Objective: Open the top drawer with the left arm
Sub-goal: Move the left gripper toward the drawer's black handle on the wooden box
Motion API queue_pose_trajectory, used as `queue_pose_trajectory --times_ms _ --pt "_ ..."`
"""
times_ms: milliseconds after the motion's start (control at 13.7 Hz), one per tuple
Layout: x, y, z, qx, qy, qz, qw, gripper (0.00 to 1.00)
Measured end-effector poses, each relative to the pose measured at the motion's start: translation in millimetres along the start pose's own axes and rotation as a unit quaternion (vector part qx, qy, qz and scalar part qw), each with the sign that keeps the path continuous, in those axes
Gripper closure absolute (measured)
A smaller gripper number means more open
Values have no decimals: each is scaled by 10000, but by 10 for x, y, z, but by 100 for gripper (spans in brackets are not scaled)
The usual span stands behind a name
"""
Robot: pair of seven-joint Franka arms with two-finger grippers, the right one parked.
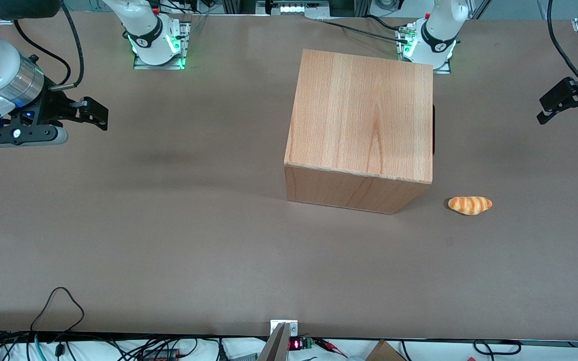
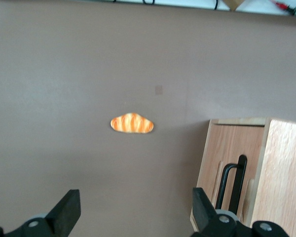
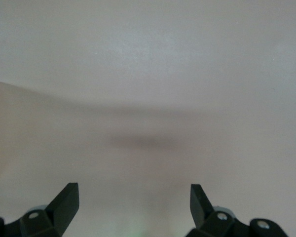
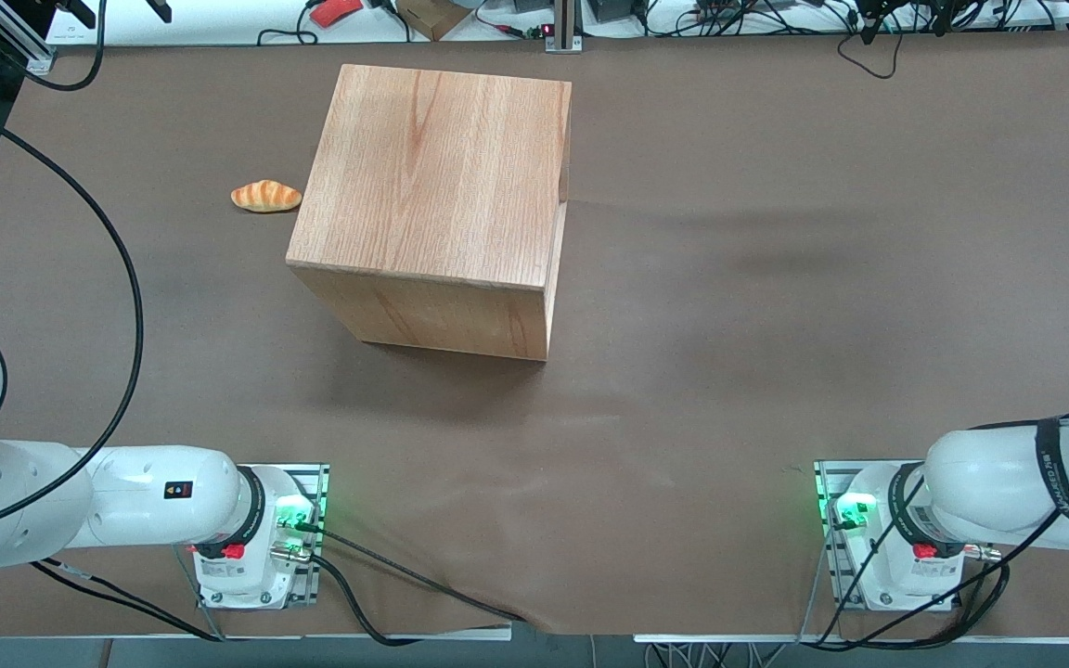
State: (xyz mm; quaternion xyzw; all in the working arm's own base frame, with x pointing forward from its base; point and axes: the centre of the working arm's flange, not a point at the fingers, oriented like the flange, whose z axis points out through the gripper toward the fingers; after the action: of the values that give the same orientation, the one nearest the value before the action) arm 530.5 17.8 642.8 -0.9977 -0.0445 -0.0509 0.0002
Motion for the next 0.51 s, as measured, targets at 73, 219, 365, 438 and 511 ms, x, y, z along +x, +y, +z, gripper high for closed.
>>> queue_pose_trajectory --times_ms 73,219,365,438,511 --pt "1 0 51 5 -89 0 10000 0" --pt "21 5 187 12 -260 11 9997 0" --pt "40 29 371 -17 -450 40 9990 0" --pt "43 52 471 -76 -552 78 9984 0" --pt "40 76 569 -143 -652 151 9977 0"
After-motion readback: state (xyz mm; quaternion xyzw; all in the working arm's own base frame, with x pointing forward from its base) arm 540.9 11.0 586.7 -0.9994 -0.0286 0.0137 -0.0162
